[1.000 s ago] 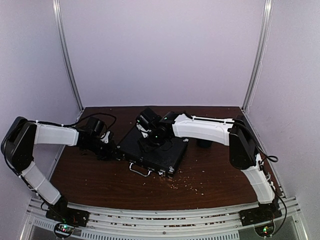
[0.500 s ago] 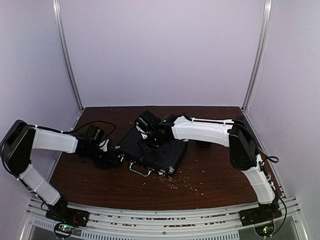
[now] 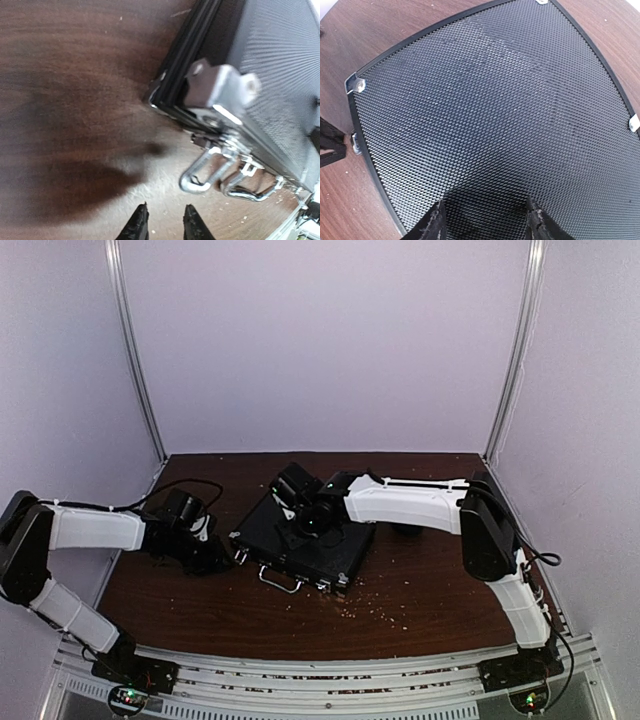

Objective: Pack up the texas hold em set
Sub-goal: Press the left-side button of the box for the chip case.

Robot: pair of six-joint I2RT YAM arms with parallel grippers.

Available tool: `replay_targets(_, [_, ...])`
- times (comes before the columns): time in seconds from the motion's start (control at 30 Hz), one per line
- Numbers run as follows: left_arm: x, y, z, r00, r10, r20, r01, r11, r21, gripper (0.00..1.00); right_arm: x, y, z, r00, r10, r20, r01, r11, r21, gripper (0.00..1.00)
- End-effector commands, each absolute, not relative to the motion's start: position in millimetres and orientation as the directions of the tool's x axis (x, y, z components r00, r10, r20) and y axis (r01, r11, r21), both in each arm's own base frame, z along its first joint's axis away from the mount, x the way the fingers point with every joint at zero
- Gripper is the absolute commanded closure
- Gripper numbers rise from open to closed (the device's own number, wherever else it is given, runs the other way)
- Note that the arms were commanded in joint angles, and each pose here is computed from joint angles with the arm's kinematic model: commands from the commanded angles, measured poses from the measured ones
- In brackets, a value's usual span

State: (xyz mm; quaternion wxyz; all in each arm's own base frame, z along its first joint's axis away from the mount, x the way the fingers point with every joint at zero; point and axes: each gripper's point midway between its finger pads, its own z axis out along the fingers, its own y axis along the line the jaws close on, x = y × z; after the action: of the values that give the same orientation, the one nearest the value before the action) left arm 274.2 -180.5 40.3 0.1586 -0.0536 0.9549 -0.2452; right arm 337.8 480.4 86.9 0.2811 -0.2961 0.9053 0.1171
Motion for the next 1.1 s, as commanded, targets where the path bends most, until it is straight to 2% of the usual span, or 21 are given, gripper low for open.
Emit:
replay_targets(0.0, [293.7, -192.2, 42.8, -0.938, -0.175, -0.301, 0.004, 0.859, -0.511, 0.77, 295.1, 469.3, 42.4, -0.709, -0.56, -0.428, -0.632, 0.774, 0.035, 0.48])
replay_targets(0.43, [317.9, -209.4, 31.0, -0.94, -0.166, -0.297, 0.02, 0.844, -0.535, 0.83, 286.9, 469.1, 24.5, -0.705, -0.59, -0.393, -0.648, 0.762, 0.018, 0.49])
replay_targets(0.77, [320.5, -208.4, 14.8, -0.942, -0.176, -0.285, -0.003, 0.855, -0.519, 0.98, 282.8, 463.7, 11.0, -0.699, -0.62, -0.357, -0.662, 0.749, -0.004, 0.49])
replay_targets(0.97, [327.4, -216.5, 12.6, -0.934, -0.173, -0.311, 0.018, 0.85, -0.526, 0.99, 278.3, 461.4, 5.0, -0.697, -0.631, -0.339, -0.669, 0.743, -0.009, 0.49])
replay_targets(1.07, [334.0, -216.7, 24.3, -0.918, -0.177, -0.356, 0.036, 0.854, -0.519, 0.99, 279.0, 462.8, 11.9, -0.697, -0.625, -0.35, -0.665, 0.746, -0.008, 0.5])
